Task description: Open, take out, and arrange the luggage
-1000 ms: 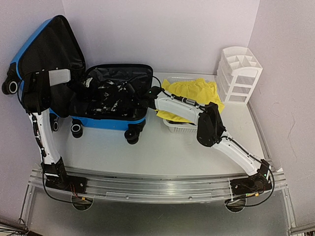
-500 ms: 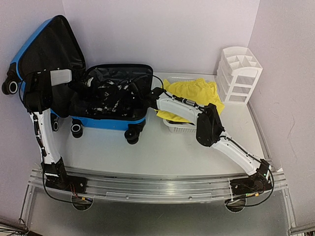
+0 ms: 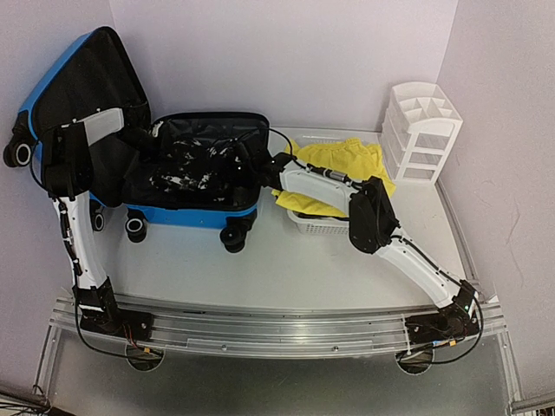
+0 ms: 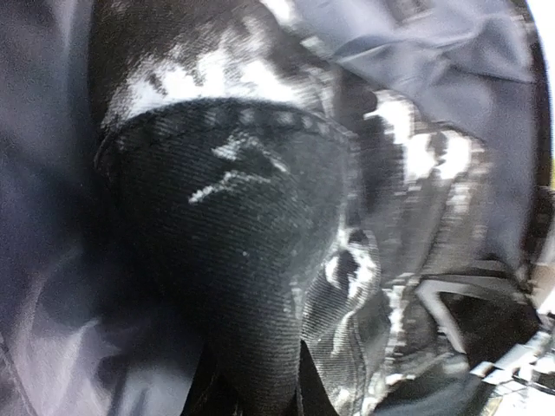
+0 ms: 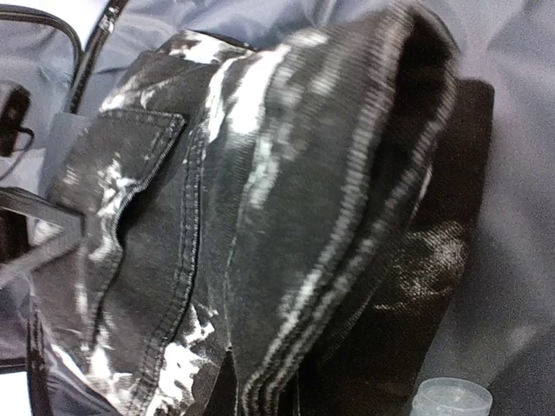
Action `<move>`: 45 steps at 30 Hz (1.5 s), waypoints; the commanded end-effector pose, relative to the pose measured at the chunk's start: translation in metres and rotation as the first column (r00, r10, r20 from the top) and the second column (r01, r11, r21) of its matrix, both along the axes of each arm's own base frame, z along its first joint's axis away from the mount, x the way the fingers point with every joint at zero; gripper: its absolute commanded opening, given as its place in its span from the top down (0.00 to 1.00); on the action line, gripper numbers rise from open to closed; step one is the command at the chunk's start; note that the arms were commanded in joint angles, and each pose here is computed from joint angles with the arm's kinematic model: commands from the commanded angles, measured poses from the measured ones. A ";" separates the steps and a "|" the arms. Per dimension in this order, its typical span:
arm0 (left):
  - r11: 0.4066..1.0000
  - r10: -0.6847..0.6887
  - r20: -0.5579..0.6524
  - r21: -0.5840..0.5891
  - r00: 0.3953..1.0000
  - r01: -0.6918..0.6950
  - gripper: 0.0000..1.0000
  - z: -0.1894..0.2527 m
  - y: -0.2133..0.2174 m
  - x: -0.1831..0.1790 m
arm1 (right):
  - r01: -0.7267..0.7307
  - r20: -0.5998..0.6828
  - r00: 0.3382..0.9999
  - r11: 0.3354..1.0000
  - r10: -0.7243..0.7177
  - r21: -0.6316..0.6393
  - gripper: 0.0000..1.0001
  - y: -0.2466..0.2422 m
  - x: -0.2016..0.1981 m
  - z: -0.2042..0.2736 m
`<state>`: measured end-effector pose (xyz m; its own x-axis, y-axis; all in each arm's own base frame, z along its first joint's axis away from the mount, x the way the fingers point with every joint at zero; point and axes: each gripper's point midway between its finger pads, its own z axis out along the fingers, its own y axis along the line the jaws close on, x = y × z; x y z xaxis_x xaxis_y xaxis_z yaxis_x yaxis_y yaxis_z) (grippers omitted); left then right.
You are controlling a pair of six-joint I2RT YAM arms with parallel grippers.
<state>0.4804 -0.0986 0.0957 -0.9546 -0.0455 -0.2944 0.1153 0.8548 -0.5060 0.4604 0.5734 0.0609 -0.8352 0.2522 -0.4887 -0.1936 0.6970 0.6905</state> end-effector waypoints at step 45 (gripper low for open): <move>0.835 -0.289 0.519 -0.275 0.805 0.477 1.00 0.253 -0.288 -0.051 | 0.042 0.399 0.913 0.994 -0.078 0.096 1.00 -0.210 -0.025 0.330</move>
<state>0.4715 -0.3163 0.3015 -0.7404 0.0847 -0.6669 0.5544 0.6379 -0.5345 0.4612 0.4039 0.3154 -0.6507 0.2901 -0.7017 -0.3536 0.7020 0.6182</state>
